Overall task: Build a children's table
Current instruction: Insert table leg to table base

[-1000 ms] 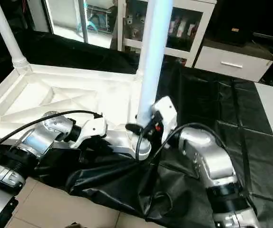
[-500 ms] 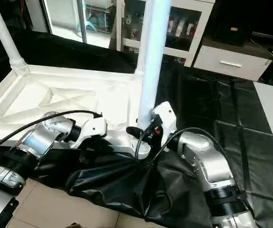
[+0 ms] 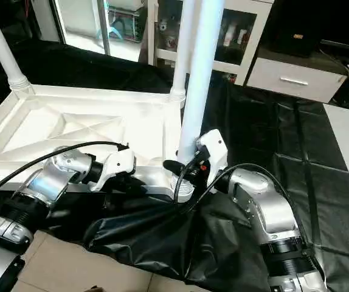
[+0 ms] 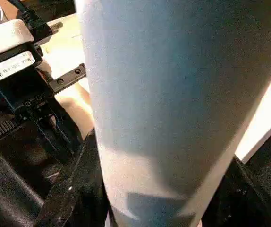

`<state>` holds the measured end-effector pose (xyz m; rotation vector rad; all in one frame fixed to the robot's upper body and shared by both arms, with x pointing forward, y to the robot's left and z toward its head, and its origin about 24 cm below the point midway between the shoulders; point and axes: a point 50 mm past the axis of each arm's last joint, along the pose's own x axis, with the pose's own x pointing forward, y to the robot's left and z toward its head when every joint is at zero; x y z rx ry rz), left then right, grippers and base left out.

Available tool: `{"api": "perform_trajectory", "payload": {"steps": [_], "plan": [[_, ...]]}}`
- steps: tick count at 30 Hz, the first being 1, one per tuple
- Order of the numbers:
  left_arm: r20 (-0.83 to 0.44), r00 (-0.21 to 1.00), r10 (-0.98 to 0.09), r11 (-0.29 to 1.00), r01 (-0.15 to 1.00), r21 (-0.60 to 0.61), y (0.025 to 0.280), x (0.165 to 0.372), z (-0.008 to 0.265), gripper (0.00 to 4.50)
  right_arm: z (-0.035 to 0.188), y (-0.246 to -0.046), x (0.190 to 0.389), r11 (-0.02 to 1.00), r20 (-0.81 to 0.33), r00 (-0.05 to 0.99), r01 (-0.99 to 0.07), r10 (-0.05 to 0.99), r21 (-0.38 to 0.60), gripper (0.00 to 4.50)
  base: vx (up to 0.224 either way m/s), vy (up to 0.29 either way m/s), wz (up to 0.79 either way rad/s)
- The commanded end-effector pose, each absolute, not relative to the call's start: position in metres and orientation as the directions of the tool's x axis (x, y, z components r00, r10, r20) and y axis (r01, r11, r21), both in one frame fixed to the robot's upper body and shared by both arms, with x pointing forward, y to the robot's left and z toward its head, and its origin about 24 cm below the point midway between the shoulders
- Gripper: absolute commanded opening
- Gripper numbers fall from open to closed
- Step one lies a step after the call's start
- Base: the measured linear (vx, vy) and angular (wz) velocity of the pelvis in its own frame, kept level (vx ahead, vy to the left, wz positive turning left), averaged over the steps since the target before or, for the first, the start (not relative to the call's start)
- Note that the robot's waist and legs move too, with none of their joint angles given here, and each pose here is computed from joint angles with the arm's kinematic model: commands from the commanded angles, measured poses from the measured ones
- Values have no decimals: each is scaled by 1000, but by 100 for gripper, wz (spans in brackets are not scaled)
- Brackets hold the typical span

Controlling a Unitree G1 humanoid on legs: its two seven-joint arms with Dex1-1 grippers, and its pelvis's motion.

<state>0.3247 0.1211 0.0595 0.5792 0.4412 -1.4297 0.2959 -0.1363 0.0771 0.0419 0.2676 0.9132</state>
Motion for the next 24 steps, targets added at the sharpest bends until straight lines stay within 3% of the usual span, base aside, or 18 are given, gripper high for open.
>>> {"api": "perform_trajectory", "payload": {"steps": [1, 18, 24], "plan": [[-558, 118, -821, 80, 992, 93, 119, 322, 55, 0, 73, -134, 296, 597, -226, 560, -785, 797, 162, 187, 0, 0, 0], [-623, 54, -780, 27, 998, 53, 123, 317, 47, 0, 66, -130, 298, 580, -293, 521, -796, 801, 172, 187, 0, 0, 0], [-628, 54, -776, 27, 998, 53, 124, 317, 47, 0, 66, -135, 307, 629, -261, 575, -738, 776, 245, 186, 0, 0, 0]]}}
